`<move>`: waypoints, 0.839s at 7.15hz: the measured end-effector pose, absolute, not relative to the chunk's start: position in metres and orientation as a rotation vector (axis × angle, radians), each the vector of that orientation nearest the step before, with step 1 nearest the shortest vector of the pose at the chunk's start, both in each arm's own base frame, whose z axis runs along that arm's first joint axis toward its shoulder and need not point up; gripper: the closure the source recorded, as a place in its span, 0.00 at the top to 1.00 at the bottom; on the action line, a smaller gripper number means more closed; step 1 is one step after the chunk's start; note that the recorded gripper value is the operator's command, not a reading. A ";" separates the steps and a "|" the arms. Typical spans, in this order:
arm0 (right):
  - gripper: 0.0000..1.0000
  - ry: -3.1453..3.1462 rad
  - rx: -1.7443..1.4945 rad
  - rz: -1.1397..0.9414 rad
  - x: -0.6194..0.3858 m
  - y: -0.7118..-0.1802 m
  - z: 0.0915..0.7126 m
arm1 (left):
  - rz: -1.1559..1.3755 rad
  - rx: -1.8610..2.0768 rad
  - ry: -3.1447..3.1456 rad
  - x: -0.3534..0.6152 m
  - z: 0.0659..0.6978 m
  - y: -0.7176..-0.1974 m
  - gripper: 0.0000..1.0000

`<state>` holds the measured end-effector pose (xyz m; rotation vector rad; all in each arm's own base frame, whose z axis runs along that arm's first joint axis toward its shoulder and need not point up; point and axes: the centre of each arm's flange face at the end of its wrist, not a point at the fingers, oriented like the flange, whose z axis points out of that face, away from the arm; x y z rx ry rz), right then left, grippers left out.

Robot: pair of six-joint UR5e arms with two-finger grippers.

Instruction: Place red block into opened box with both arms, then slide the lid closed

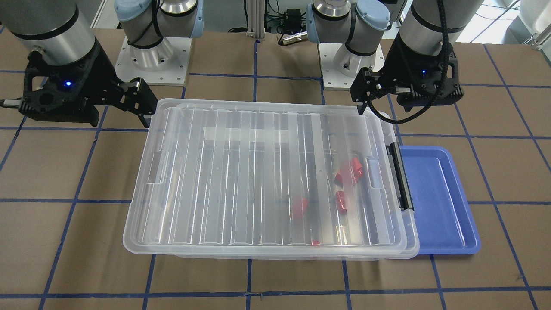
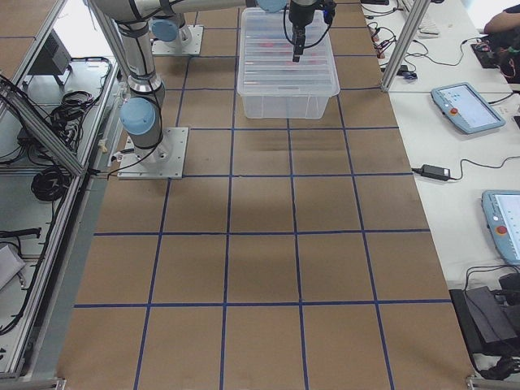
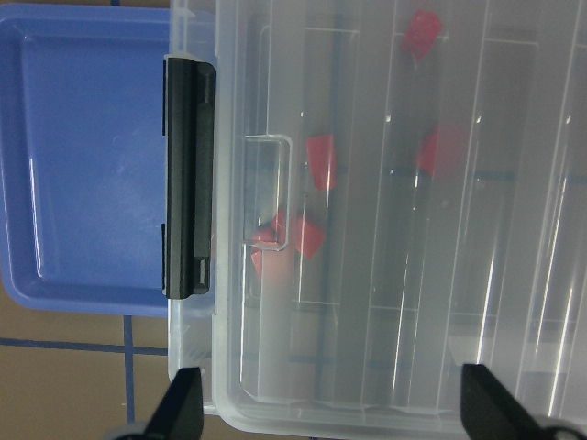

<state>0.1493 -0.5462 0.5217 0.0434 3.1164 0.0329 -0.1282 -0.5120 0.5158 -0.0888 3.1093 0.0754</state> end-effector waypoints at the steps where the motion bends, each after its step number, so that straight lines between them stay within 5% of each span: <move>1: 1.00 3.111 0.035 0.030 0.157 -0.543 0.523 | 0.069 -0.088 3.109 -0.128 0.518 -0.512 1.00; 6: 1.00 3.113 0.027 0.027 0.162 -0.542 0.522 | 0.042 -0.086 3.112 -0.128 0.521 -0.510 1.00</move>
